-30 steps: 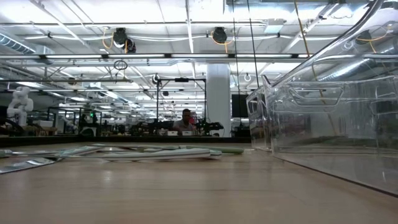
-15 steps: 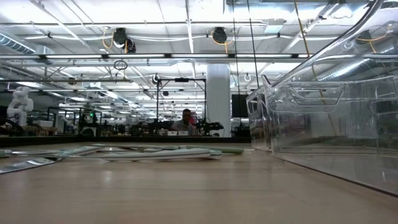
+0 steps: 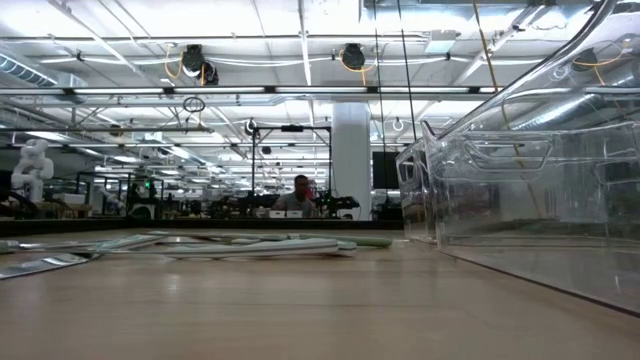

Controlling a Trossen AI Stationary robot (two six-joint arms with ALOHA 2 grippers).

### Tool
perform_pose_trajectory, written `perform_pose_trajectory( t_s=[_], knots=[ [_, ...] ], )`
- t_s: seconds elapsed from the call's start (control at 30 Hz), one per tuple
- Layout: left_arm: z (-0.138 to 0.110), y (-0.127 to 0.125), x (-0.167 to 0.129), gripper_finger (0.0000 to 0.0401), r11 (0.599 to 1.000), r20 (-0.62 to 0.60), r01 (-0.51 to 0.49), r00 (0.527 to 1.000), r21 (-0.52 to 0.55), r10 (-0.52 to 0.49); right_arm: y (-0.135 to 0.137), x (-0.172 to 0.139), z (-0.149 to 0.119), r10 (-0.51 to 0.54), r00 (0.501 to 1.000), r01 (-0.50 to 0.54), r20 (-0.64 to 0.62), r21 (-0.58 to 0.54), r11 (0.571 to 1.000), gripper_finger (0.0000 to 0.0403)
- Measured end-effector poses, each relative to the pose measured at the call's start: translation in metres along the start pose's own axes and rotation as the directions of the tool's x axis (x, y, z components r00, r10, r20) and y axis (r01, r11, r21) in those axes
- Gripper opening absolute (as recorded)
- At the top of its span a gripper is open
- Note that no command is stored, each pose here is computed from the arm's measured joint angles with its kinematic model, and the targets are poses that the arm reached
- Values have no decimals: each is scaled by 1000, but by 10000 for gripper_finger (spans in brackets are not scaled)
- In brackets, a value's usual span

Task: Sort silverware by color (type)
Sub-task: Put the yellow knife into the bottom right transparent bin, then put the green knife into the top transparent bin

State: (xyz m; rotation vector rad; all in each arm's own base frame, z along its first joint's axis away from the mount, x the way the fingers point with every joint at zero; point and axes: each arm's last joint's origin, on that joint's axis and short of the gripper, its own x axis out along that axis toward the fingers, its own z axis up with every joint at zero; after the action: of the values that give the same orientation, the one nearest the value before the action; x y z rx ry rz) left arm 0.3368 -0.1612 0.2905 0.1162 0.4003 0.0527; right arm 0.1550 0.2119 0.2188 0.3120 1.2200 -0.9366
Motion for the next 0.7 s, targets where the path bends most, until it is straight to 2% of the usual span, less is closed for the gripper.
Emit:
perform_pose_trajectory(
  t_s=[0.3, 0.47, 0.6, 0.7],
  knots=[
    [-5, 1, 0, 253, 1000, -50, -5, 999, 15, 6, -2, 7, -2, -20, 1000, 20, 6, -6, 1000, 133],
    [-14, 2, -1, 253, 999, -133, -16, 991, 28, 19, -5, 2, 1, -8, 1000, 8, 3, -26, 1000, 140],
    [-26, 9, -9, 253, 999, -270, -53, 962, 3, 51, -9, -16, 7, 42, 999, -42, -2, -24, 999, 141],
    [-31, 16, -14, 253, 995, -347, -95, 934, -20, 83, -10, -34, 12, 134, 990, -132, 45, -49, 990, 141]
  ],
)
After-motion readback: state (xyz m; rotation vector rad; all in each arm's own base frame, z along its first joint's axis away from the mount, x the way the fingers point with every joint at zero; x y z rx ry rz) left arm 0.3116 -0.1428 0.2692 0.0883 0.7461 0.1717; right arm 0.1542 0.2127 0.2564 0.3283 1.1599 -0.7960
